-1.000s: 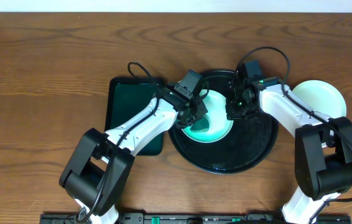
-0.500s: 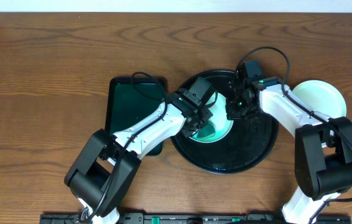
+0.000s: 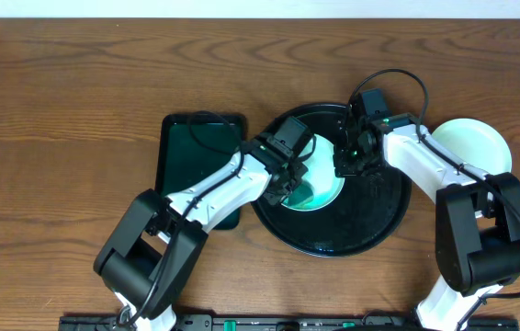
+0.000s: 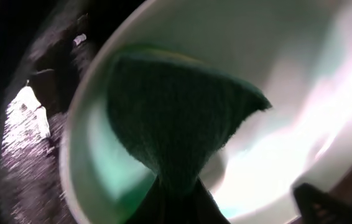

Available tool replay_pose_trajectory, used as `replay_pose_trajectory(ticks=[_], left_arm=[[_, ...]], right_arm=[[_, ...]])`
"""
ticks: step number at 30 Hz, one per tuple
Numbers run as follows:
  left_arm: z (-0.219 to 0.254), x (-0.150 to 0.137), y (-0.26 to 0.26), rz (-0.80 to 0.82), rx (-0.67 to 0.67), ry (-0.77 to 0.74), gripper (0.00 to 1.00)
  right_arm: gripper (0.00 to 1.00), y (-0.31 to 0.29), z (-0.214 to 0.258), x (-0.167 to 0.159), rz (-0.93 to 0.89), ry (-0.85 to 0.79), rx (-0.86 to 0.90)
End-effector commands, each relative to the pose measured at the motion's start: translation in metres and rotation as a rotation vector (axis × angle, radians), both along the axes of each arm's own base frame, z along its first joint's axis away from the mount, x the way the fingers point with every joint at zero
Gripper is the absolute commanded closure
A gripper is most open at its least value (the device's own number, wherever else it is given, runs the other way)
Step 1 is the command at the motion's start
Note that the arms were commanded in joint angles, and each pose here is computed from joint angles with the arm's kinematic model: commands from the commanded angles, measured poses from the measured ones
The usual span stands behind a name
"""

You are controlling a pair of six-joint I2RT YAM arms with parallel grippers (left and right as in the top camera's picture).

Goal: Clean dirty plates on tray and stack at the side
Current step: 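Scrub the pale green plate with the sponge while right gripper holds rim, then return the sponge to the green tray and release it with left gripper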

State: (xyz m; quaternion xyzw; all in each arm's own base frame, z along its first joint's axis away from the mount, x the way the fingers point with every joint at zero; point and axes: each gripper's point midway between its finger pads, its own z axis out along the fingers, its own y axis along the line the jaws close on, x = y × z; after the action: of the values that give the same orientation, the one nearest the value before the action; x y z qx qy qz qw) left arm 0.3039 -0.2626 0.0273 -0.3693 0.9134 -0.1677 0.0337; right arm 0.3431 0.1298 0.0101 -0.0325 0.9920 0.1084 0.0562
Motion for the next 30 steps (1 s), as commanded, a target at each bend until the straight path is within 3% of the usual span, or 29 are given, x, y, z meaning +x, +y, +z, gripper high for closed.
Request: replay_pose_trajectory(ticks=[1,13,21,30], left_arm=[[-0.005,0.013,0.01,-0.038,-0.025,-0.012,0.93],[-0.019,0.014,0.028,-0.065,-0.034,-0.009,0.93],[0.015,0.029,-0.028,-0.308,-0.301,-0.159,0.93],[0.045,0.036,-0.006,-0.449,-0.305,-0.251,0.93]], right_arm=[[0.99,0.006,0.008,0.0,0.032,-0.023,0.009],[0.99,0.006,0.008,0.0,0.032,-0.024,0.009],[0.99,0.006,0.008,0.0,0.032,-0.024,0.009],[0.99,0.006,0.008,0.0,0.032,-0.024,0.009]])
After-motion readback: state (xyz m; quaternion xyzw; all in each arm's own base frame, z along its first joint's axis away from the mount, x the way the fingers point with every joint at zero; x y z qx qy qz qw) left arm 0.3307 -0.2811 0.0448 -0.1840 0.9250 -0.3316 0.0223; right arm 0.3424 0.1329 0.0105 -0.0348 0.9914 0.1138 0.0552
